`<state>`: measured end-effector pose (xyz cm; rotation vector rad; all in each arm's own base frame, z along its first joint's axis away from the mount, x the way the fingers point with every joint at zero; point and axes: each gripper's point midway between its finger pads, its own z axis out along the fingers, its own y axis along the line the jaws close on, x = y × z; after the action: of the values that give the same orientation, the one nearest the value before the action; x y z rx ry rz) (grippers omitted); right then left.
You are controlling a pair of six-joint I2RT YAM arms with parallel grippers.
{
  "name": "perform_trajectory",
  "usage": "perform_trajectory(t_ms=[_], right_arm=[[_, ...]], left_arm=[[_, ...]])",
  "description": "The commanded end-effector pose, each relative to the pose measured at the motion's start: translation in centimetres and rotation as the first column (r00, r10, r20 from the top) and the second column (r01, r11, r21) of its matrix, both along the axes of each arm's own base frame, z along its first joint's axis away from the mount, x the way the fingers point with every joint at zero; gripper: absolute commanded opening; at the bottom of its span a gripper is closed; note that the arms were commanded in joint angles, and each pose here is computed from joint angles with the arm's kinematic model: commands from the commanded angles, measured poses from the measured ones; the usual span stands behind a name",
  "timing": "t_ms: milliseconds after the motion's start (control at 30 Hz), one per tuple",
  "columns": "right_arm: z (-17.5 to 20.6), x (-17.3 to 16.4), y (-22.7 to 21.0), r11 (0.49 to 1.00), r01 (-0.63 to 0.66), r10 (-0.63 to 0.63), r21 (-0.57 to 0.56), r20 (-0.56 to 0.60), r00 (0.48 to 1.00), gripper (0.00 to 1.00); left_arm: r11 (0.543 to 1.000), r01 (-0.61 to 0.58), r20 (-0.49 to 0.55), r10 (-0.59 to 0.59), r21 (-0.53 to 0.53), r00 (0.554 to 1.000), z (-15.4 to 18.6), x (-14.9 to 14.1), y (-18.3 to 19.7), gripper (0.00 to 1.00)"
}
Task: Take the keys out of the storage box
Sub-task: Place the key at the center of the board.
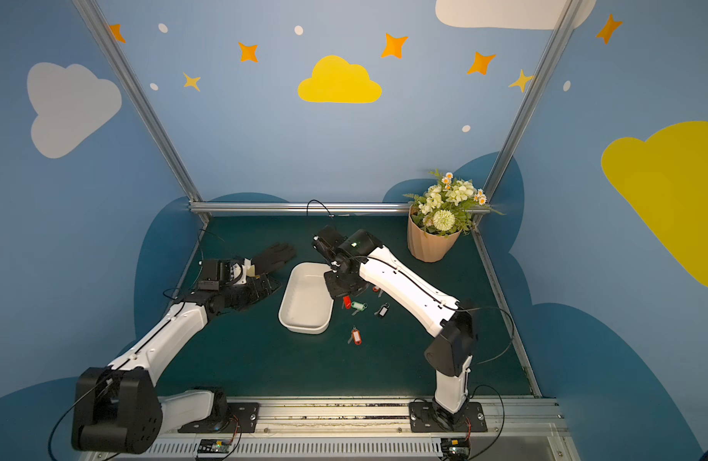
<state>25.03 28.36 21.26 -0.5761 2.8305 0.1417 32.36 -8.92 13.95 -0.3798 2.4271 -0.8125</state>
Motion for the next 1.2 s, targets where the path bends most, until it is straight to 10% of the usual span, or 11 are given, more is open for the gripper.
perform_trajectory(t_ms=[0,400,1167], right_arm=[[-1.0,-1.5,-4.6,0.992,0.098,-0.1,-0.083,-0.021,0.995,0.0],[-11.2,-5.7,-11.2,0.959,0.162,-0.199,-0.232,-0.144,0.969,0.0],[-18.5,-2.2,-7.6,0.961,0.089,-0.136,-0.262,-0.167,0.977,0.0]], left_arm=[[0.997,-0.068,0.069,0.066,0.03,0.995,1.2,0.3,1.2,1.0],[0.989,-0.126,0.131,0.115,0.083,0.985,1.8,-0.9,2.6,1.0],[0.989,-0.12,0.112,0.11,0.088,0.988,1.4,-1.2,2.6,1.0]])
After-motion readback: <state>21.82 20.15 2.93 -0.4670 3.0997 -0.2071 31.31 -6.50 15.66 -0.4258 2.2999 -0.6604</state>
